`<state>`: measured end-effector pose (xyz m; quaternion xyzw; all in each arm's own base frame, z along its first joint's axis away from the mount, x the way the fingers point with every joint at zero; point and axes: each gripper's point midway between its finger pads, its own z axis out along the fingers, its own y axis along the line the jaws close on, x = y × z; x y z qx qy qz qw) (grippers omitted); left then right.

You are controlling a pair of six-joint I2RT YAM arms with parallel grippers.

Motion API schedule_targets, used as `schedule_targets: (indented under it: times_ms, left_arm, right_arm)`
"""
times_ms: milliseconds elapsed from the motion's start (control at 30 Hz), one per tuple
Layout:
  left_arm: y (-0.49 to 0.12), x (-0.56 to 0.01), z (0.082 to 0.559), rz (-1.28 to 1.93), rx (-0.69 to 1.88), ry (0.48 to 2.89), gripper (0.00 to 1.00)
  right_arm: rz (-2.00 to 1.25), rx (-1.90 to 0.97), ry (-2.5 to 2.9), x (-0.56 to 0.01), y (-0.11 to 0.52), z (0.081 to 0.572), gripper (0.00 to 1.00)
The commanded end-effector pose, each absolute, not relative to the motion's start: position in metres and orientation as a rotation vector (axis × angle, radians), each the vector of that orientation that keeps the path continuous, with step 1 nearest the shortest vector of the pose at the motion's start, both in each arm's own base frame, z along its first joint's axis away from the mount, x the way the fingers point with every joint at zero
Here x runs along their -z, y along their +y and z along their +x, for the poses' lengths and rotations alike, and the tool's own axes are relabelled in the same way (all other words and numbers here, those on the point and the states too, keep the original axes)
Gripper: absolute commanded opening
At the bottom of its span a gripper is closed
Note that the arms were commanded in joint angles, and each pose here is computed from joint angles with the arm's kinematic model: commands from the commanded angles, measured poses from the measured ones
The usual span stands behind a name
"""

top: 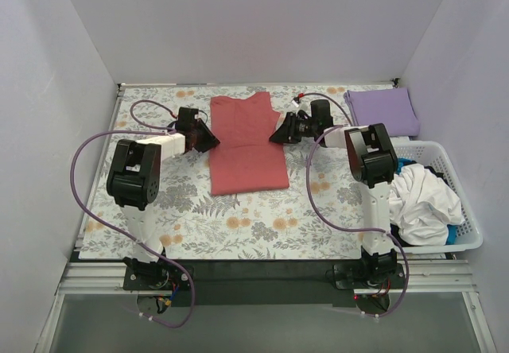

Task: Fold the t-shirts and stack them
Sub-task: Fold the tshirt

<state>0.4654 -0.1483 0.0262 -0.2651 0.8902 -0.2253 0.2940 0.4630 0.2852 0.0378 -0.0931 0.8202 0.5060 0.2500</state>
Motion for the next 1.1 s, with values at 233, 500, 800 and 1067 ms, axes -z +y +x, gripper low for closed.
schedule_targets:
  times_ms: [233, 500, 800, 1067]
  left_arm:
    - [-0.140, -0.122, 0.442, -0.583, 0.608, 2.261, 0.41]
    - [-0.182, -0.110, 0.347, -0.463, 0.765, 2.423, 0.42]
    - [-0.161, -0.010, 0.271, -0.632, 0.603, 2.696, 0.21]
    - [-0.147, -0.032, 0.262, -0.628, 0.545, 2.658, 0.26]
  right_arm:
    - [-0.371, -1.405, 2.102, -0.117, 0.276, 0.427, 0.38]
    - [-0.496, -1.540, 2.197, -0.097, 0.291, 0.327, 0.38]
    - [-0.443, -1.471, 2.402, -0.008, 0.259, 0.281, 0.38]
    - [-0.479, -1.455, 2.312, -0.047, 0.260, 0.276, 0.38]
